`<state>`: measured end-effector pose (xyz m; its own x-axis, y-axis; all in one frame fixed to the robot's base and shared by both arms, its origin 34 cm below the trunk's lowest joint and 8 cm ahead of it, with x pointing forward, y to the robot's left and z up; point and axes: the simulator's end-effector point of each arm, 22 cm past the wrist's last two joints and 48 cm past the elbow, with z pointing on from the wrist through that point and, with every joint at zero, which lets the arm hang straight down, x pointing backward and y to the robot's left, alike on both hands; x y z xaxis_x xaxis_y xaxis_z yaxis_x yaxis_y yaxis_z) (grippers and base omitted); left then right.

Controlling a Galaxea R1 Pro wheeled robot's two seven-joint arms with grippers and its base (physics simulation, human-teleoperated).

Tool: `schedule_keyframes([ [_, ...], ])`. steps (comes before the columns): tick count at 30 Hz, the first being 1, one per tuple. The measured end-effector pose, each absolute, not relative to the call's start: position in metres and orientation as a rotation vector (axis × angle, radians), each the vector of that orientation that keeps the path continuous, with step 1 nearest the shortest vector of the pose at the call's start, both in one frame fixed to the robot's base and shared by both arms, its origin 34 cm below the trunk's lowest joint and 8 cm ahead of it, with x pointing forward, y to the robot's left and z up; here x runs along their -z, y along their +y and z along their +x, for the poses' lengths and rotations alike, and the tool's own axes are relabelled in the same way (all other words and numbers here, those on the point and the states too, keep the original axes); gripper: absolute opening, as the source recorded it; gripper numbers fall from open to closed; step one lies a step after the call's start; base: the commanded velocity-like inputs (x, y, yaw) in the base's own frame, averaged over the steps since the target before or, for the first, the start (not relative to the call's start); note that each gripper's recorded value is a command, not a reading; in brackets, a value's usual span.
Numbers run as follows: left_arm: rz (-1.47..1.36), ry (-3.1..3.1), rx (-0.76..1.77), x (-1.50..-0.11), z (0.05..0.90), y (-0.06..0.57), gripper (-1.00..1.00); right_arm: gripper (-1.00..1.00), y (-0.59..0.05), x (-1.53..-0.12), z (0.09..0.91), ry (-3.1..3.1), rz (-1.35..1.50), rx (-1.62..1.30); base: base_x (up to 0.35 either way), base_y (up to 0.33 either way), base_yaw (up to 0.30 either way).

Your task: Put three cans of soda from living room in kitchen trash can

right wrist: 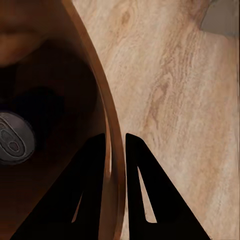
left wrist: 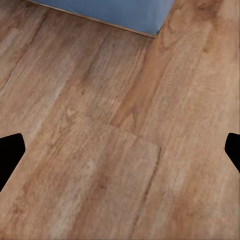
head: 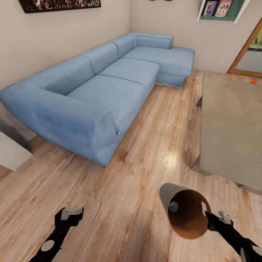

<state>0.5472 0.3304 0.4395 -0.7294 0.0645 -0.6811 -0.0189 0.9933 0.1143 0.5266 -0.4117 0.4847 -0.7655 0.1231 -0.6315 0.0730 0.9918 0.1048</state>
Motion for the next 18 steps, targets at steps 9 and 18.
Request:
schedule_keyframes([
  [9,0.038,2.391,-0.145,-0.4373,0.5445,0.3293,1.0,-1.0,-0.4138,-0.4915,0.5271,2.407,0.189,-0.144,0.0,-0.255,-0.118],
  [18,0.047,2.393,-0.139,-0.4371,0.5437,0.3268,1.0,-1.0,-0.4164,-0.4944,0.5284,2.397,0.195,-0.144,0.0,-0.284,-0.229],
])
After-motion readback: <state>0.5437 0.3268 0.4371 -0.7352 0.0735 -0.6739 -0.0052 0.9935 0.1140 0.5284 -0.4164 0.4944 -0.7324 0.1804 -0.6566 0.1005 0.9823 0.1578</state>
